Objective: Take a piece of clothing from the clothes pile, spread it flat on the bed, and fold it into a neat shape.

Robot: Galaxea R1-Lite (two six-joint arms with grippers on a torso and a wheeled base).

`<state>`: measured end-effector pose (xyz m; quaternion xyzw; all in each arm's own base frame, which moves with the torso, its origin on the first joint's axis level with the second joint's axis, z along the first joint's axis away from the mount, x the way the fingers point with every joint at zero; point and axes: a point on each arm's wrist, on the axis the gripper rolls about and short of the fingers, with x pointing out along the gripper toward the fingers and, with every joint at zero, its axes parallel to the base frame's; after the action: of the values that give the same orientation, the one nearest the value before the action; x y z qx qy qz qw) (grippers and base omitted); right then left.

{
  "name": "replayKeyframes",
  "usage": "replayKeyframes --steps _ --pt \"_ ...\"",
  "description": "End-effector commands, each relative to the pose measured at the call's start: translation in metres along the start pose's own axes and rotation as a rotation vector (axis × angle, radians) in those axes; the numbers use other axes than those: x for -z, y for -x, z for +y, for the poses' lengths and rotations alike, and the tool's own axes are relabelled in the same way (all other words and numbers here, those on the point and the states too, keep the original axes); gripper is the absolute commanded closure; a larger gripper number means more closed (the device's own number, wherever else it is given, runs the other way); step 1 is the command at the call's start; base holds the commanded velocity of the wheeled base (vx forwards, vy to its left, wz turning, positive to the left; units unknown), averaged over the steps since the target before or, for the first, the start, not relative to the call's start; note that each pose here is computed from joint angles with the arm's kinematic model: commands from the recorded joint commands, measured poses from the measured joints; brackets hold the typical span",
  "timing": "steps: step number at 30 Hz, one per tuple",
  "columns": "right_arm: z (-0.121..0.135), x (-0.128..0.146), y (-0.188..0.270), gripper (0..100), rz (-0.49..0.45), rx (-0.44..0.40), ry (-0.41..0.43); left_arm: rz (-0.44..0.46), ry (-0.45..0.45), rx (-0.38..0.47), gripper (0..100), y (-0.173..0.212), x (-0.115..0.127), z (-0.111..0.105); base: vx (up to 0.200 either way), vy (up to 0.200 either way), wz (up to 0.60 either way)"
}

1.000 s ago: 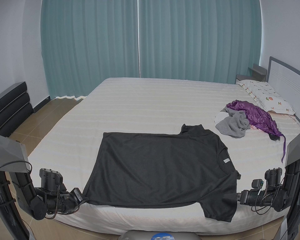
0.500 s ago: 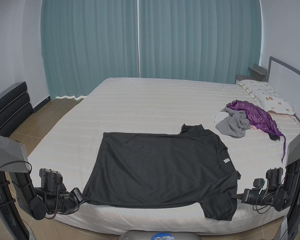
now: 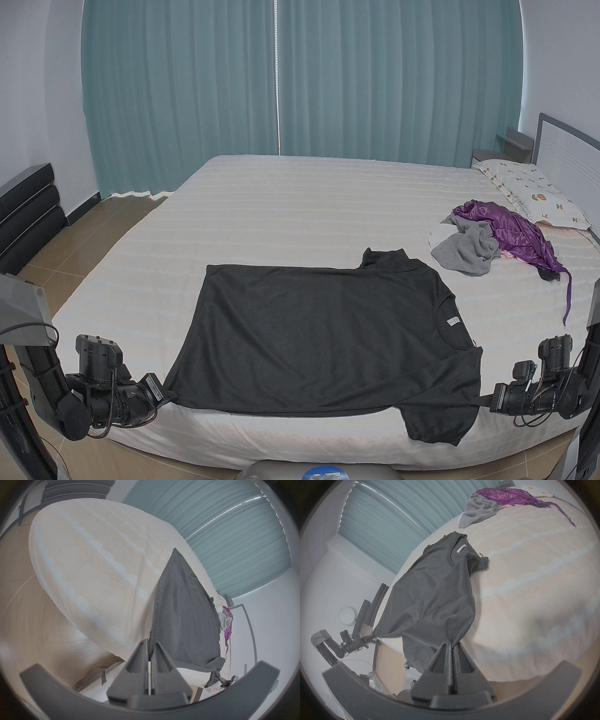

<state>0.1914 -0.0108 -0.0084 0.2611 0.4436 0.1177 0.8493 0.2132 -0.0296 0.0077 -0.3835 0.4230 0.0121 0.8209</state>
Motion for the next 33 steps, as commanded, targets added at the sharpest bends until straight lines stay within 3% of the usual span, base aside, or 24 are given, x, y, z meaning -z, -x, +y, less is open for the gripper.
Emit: replayKeyframes --steps 1,14,33 --pt "0.0 0.001 0.02 100 -0.025 0.017 0.034 -0.024 -0.016 0.016 100 0.008 -0.001 -0.003 0.0 0.0 0.0" --pt "-0.003 0.018 0.046 100 0.076 -0.011 0.015 -0.02 -0.08 -0.015 100 0.019 0.008 0.002 0.0 0.0 0.0" --pt "0.0 0.032 0.069 100 0.112 -0.007 -0.002 0.039 -0.132 -0.074 100 0.038 0.023 0.009 0.0 0.0 0.0"
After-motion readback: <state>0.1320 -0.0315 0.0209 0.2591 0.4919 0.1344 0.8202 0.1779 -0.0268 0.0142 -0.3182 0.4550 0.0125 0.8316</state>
